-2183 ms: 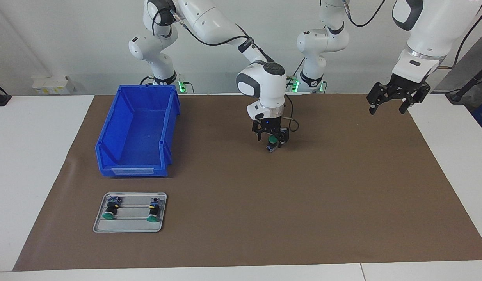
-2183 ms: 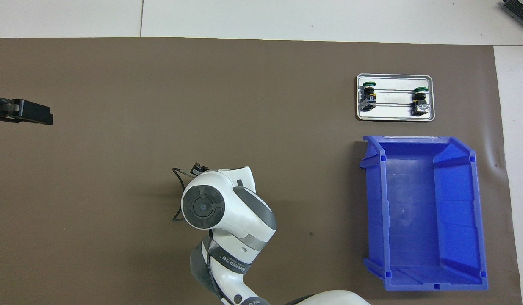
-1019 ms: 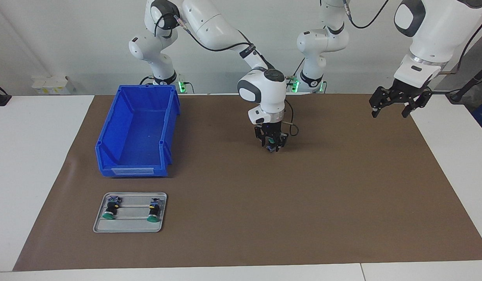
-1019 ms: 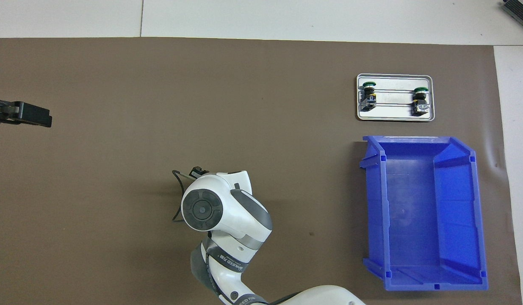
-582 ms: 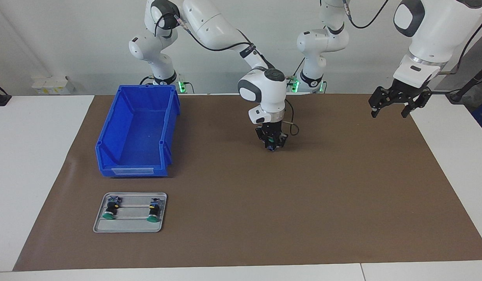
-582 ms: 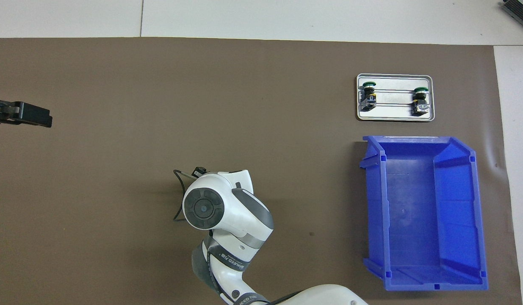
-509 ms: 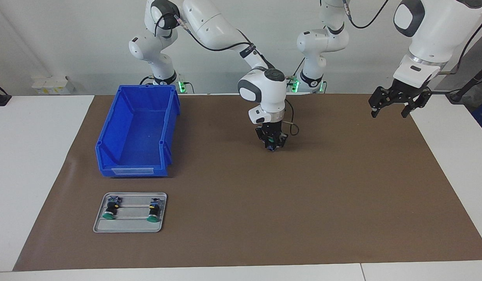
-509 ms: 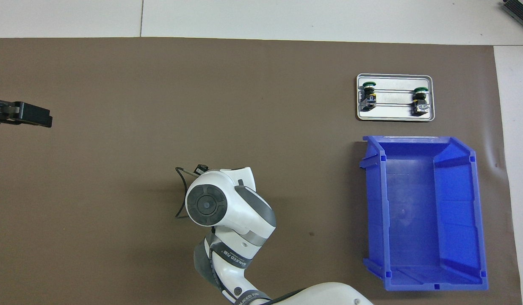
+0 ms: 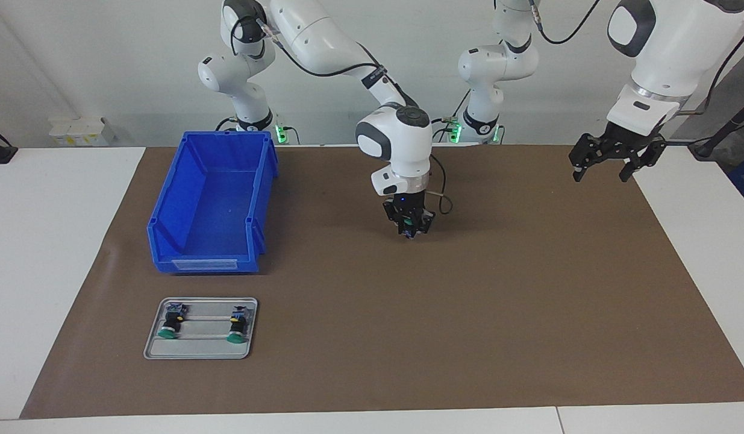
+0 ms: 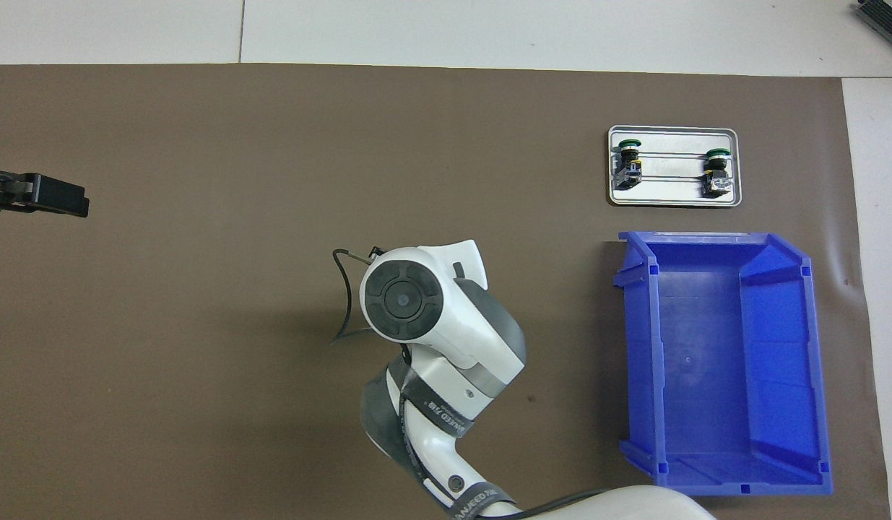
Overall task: Place and press button with both arms
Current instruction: 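Lift the green button with the right gripper toward the blue bin, then lower the button into the blue bin and open the right gripper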
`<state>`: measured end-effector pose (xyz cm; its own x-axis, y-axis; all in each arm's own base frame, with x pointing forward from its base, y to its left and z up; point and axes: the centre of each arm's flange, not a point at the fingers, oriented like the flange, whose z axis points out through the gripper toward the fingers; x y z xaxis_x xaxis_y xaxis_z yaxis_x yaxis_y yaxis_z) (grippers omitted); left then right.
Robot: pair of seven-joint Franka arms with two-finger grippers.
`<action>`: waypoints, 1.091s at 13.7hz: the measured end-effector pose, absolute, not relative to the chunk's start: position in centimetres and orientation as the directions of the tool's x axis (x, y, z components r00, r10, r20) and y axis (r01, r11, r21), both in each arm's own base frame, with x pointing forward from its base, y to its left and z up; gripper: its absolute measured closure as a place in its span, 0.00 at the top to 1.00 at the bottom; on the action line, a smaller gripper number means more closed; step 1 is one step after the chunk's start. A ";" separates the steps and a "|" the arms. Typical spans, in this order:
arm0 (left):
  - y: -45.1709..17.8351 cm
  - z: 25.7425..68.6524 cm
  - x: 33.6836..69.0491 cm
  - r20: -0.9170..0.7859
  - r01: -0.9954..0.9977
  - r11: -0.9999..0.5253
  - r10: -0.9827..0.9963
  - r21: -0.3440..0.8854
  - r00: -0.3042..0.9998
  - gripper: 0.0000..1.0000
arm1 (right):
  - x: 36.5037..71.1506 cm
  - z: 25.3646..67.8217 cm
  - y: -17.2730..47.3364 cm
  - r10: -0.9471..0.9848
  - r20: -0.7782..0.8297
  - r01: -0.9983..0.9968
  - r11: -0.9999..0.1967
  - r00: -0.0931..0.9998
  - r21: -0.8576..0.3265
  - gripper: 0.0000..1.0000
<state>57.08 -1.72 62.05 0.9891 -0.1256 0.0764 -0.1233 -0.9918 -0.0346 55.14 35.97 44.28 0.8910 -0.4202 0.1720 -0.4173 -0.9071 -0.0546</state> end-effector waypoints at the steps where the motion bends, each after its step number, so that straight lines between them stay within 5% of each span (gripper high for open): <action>1: -1.7 62.1 57.1 0.076 -0.123 -0.992 -0.126 -0.035 0.989 1.00 | 56.3 46.0 32.6 -0.380 0.173 -0.380 -0.924 0.909 -0.033 0.37; 7: -1.7 62.1 57.1 0.076 -0.123 -0.992 -0.126 -0.035 0.989 1.00 | 60.9 50.8 9.3 -0.085 0.115 -0.094 -0.993 0.990 0.074 0.37; 11: -1.7 62.1 57.1 0.076 -0.123 -0.992 -0.125 -0.035 0.989 1.00 | 59.6 45.1 -1.2 -0.005 0.085 -0.010 -0.999 0.996 0.052 0.37; 15: -1.7 62.1 57.1 0.076 -0.123 -0.992 -0.125 -0.035 0.989 1.00 | 55.2 38.6 -1.3 -0.015 0.076 -0.016 -1.000 0.997 0.008 0.37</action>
